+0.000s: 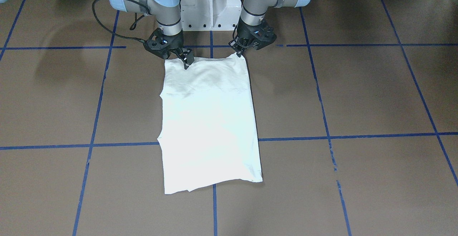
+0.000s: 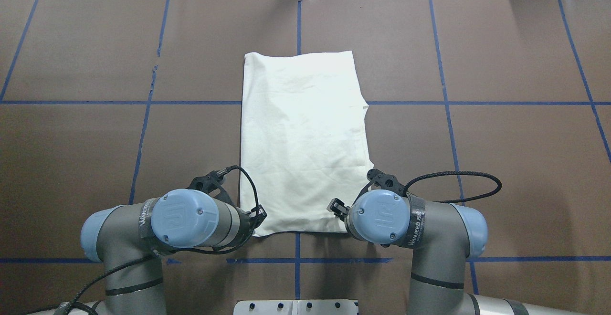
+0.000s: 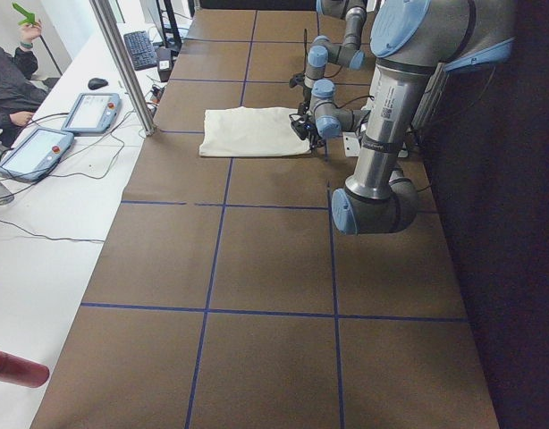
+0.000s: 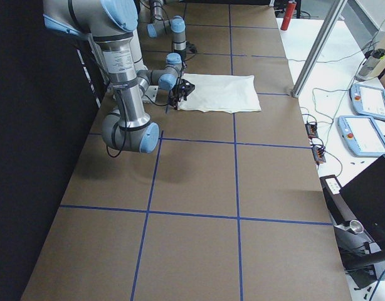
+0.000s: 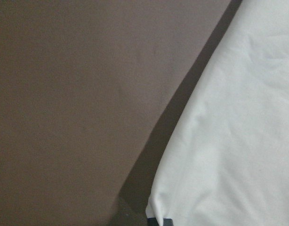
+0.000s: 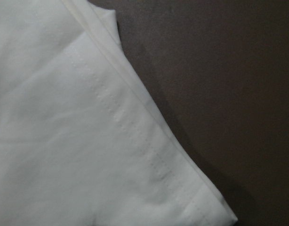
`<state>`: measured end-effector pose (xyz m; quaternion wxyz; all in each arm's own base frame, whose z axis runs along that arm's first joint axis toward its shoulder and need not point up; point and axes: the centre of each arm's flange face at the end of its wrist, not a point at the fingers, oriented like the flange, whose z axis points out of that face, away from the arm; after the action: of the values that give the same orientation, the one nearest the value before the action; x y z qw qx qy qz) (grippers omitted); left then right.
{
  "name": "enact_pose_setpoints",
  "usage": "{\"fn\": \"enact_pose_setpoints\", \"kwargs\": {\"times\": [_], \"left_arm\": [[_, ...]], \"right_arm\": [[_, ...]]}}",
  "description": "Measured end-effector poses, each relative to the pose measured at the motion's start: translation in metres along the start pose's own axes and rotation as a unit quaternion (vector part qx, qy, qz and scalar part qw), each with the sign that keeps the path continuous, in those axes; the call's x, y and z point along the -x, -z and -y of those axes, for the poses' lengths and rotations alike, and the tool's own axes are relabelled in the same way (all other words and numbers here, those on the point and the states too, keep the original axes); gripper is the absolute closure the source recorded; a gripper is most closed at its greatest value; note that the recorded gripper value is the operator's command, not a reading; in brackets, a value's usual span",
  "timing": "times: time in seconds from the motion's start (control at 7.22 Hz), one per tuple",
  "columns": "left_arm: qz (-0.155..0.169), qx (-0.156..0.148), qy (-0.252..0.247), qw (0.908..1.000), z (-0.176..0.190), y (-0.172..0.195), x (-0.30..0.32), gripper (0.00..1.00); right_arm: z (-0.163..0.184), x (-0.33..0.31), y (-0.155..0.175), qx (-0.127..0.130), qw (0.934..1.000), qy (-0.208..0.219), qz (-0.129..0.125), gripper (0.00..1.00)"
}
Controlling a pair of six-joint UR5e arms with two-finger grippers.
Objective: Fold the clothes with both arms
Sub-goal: 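Grasp the near edge corners of the shirt with both grippers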
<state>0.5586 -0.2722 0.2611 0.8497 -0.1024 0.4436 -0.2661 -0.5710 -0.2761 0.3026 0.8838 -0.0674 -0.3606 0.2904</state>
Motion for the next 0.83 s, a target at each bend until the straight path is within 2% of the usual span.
{"fn": "enact_pose_setpoints", "kwargs": {"times": [0.14, 0.55, 0.83], "left_arm": [[0.0, 0.0, 0.0, 1.0, 0.0, 0.0, 0.0, 1.0], [0.0, 0.0, 0.0, 1.0, 0.0006, -0.0001, 0.0002, 1.0], [0.0, 0.0, 0.0, 1.0, 0.0003, 0.0, 0.0, 1.0]], "right_arm": [[-0.0008, 0.0013, 0.0011, 0.001, 1.0, 0.0, 0.001, 0.5], [-0.0019, 0.0028, 0.0026, 0.002, 1.0, 0.0, 0.003, 0.93], [-0.0016, 0.0032, 0.0027, 0.002, 1.0, 0.0, 0.002, 1.0]]}}
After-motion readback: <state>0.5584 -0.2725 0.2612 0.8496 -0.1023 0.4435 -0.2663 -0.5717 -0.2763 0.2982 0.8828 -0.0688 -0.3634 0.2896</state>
